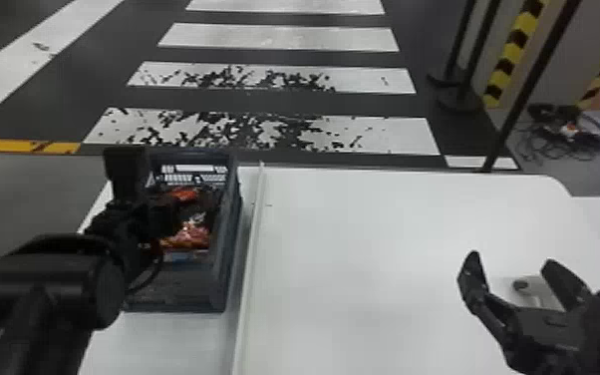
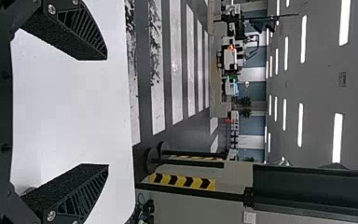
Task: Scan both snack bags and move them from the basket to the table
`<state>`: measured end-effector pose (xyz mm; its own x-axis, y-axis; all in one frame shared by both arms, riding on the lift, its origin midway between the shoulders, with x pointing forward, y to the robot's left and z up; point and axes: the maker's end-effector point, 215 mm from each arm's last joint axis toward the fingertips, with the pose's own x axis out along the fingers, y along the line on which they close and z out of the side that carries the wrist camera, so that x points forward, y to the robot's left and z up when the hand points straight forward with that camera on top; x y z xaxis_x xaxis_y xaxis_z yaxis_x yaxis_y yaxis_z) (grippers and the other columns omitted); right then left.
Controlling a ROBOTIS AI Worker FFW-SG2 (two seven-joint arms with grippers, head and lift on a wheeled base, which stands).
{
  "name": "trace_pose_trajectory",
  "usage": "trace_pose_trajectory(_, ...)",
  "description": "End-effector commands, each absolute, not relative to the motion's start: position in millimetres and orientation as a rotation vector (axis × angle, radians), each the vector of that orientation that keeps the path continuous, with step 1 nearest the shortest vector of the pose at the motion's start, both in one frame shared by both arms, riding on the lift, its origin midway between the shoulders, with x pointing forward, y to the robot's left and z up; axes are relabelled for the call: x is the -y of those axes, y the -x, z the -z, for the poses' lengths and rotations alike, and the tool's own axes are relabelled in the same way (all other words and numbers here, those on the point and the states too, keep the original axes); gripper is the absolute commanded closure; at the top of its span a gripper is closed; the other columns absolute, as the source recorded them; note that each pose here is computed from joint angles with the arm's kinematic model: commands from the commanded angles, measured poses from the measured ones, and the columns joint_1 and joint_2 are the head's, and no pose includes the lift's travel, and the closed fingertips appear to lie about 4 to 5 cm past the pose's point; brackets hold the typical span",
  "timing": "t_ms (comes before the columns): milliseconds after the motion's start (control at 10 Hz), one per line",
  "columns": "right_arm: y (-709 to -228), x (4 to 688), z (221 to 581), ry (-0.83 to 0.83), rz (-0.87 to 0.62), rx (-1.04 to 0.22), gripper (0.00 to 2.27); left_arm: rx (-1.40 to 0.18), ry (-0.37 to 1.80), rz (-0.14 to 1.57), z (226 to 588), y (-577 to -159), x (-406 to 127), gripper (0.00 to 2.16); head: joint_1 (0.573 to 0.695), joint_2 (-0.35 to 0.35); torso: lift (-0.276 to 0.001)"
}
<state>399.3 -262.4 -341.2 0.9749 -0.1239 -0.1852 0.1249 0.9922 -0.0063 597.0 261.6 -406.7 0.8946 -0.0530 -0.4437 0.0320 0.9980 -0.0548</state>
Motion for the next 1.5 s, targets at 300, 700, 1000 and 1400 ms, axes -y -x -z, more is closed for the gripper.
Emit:
trace_pose_trajectory(300,-393.0,250.0,346.4,0.027,0.110,-0.199,0.11,-0.515,0.055,0.026,426.1,-605.8,-262.4,0.18,0.695,0.001,-0.098)
trace_pose_trajectory(700,-392.3,244.9,345.3,0.022,0.105,-0.198,0.11,-0.636,0.057,0.010,452.6,-590.6,-270.6,0.18,0.695,0.025,-0.098)
trace_pose_trajectory(1000,-390.1,243.8,345.6,0.025,0.102,-0.200,0.11,-0.676,0.078,0.010,463.5,-583.7,-277.0,0.20,0.695,0.034,-0.098)
trace_pose_trajectory(1400,-385.2,244.0,344.3,0.026,0.102,-0.201,0.11,-0.681,0.084,-0.013,475.7,-576.6,-283.7,1.66,0.695,0.041,-0.098)
